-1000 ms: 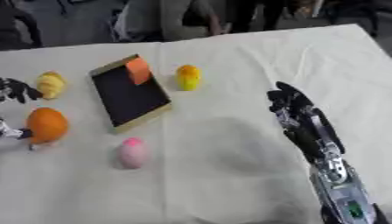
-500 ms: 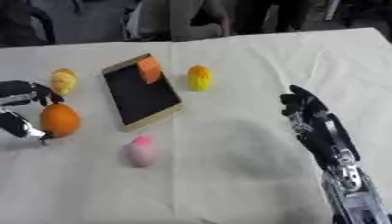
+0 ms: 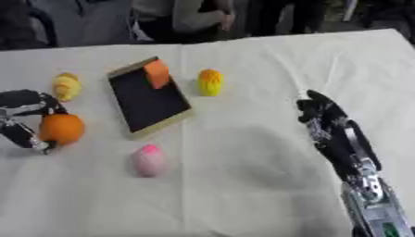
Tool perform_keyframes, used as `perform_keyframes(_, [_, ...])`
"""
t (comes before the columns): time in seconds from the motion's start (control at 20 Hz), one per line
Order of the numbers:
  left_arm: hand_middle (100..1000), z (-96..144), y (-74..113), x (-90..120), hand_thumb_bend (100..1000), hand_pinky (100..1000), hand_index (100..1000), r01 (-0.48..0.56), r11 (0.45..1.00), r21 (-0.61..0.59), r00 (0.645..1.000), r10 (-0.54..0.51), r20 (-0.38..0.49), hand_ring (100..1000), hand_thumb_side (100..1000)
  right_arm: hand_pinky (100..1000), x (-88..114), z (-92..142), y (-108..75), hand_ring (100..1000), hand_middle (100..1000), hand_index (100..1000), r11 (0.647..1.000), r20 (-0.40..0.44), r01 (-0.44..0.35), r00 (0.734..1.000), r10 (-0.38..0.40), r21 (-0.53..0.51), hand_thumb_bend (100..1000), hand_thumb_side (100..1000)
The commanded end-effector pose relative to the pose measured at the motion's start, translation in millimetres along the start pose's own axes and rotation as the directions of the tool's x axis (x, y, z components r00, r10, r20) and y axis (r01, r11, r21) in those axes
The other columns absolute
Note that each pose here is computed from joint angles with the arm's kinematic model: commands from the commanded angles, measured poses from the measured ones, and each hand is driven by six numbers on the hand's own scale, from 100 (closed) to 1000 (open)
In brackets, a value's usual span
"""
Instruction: Pick up objects on the table and place them in the box.
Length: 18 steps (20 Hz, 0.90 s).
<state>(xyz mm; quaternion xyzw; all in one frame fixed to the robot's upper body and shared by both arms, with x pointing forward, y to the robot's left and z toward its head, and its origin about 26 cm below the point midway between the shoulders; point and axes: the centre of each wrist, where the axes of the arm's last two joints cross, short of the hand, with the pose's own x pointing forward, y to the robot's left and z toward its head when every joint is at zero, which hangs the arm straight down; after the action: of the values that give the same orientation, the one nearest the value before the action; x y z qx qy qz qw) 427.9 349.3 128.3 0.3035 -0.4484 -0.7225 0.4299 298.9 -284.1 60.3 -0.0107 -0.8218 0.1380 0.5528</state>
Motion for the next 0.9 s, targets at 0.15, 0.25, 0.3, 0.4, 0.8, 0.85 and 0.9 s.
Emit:
perform_keyframes(0.15, [523, 11.4, 21.6, -4.5, 389, 592, 677, 0.065, 0.986, 0.152, 0.997, -0.058, -0.053, 505, 176, 811, 4.4, -3.1, -2.5, 868, 772, 917, 1.0, 0.019, -0.008, 1.0, 0.008, 0.001, 100, 570])
perform_keyframes(0.25, [496, 14.3, 27.6, -3.7, 363, 575, 646, 0.071, 0.978, 0.197, 0.997, -0.061, -0.057, 484, 170, 811, 4.3, -3.0, -2.5, 868, 771, 917, 1.0, 0.018, -0.008, 1.0, 0.008, 0.001, 100, 570])
perform_keyframes(0.3, [489, 15.8, 31.1, -3.0, 351, 571, 636, 0.071, 0.974, 0.215, 0.997, -0.061, -0.056, 479, 167, 811, 4.3, -3.0, -2.6, 868, 771, 917, 1.0, 0.018, -0.008, 1.0, 0.008, 0.001, 100, 570])
perform_keyframes(0.4, [486, 19.4, 43.4, -0.1, 344, 572, 631, 0.076, 0.965, 0.252, 0.997, -0.067, -0.045, 477, 164, 811, 4.2, -2.8, -2.7, 868, 771, 917, 1.0, 0.018, -0.008, 1.0, 0.008, 0.001, 100, 570])
perform_keyframes(0.8, [489, 13.1, 94.3, 31.8, 321, 581, 634, 0.086, 0.935, 0.344, 0.992, -0.112, 0.056, 482, 155, 811, 4.0, -2.9, -1.5, 868, 771, 916, 1.0, 0.018, -0.004, 1.0, 0.004, 0.004, 100, 569])
perform_keyframes(0.85, [490, 8.4, 98.3, 37.6, 322, 582, 635, 0.09, 0.935, 0.344, 0.99, -0.122, 0.072, 483, 156, 811, 4.2, -3.3, -1.2, 868, 771, 916, 1.0, 0.019, -0.003, 1.0, 0.003, 0.005, 100, 569])
perform_keyframes(0.9, [493, 3.8, 101.3, 42.8, 320, 585, 638, 0.094, 0.934, 0.344, 0.988, -0.131, 0.086, 485, 157, 811, 4.3, -3.6, -0.9, 868, 771, 916, 1.0, 0.021, -0.002, 1.0, 0.002, 0.006, 100, 569])
